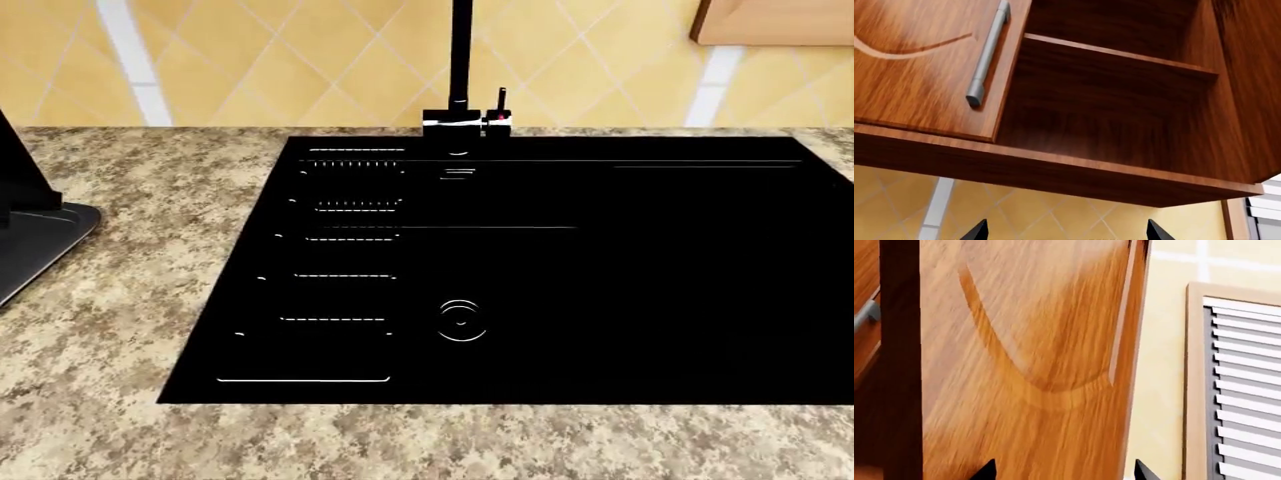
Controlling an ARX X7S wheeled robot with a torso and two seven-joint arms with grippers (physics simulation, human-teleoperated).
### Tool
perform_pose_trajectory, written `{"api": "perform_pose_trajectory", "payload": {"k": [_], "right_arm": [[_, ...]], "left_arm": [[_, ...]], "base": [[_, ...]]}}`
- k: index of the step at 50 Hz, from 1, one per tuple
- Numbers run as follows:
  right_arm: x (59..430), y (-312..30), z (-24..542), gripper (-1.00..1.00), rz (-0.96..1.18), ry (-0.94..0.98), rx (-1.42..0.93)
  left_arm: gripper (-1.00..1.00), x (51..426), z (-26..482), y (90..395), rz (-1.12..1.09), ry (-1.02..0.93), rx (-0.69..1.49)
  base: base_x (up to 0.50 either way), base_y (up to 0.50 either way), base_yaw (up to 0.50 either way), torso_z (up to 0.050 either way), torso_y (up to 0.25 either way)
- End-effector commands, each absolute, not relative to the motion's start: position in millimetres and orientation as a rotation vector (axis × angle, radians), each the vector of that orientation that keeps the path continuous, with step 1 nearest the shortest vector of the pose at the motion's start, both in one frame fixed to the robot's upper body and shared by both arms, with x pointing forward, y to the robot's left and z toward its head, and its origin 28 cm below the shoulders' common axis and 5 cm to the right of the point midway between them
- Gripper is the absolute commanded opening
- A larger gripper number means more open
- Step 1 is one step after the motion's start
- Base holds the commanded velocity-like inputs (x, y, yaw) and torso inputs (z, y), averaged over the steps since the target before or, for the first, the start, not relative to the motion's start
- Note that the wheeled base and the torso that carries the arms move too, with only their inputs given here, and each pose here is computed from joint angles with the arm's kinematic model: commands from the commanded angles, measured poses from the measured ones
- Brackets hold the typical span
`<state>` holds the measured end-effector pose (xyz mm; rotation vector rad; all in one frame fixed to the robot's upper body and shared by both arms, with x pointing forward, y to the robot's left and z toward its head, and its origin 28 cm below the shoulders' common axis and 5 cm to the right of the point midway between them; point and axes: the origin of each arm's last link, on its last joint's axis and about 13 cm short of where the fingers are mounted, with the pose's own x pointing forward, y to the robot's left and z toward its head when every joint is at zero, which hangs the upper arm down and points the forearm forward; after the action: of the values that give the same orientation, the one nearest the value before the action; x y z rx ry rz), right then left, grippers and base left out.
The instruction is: Pick the kettle from the counter and place it on the tray. Then pick the mug from the cabinet and place it on the tray. Then close the cabinet doors.
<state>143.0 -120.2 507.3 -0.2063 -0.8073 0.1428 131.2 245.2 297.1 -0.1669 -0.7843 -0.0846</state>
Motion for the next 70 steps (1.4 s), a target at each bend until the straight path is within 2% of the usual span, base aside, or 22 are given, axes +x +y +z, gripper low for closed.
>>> {"api": "perform_pose_trajectory", "payload": {"k": [1, 18, 39, 51, 70], "right_arm": [[166.0, -114.1, 532.9, 1.00, 0.199, -0.818, -0.077], [203.6, -90.5, 543.2, 1.00, 0.426, -0.703, 0.073], [254.5, -36.1, 540.1, 1.00, 0.573, -0.555, 0.050], [282.5, -6.5, 520.4, 1.00, 0.488, -0.501, -0.163], [325.5, 12.5, 482.9, 1.00, 0.194, -0.448, -0.639]], "left_arm": [[1.00, 132.7, 293.0, 247.7, -0.078, -0.776, -0.174], [1.00, 136.0, 287.2, 252.9, -0.063, -0.766, -0.179], [1.00, 136.8, 284.1, 259.1, -0.044, -0.763, -0.192], [1.00, 136.8, 279.9, 265.3, -0.023, -0.762, -0.204], [1.00, 137.3, 273.4, 271.0, -0.004, -0.755, -0.216]], "base": [[0.00, 0.00, 0.00, 0.000, 0.000], [0.00, 0.00, 0.00, 0.002, 0.000], [0.00, 0.00, 0.00, 0.001, 0.000], [0.00, 0.00, 0.00, 0.000, 0.000], [0.00, 0.00, 0.00, 0.000, 0.000]]}}
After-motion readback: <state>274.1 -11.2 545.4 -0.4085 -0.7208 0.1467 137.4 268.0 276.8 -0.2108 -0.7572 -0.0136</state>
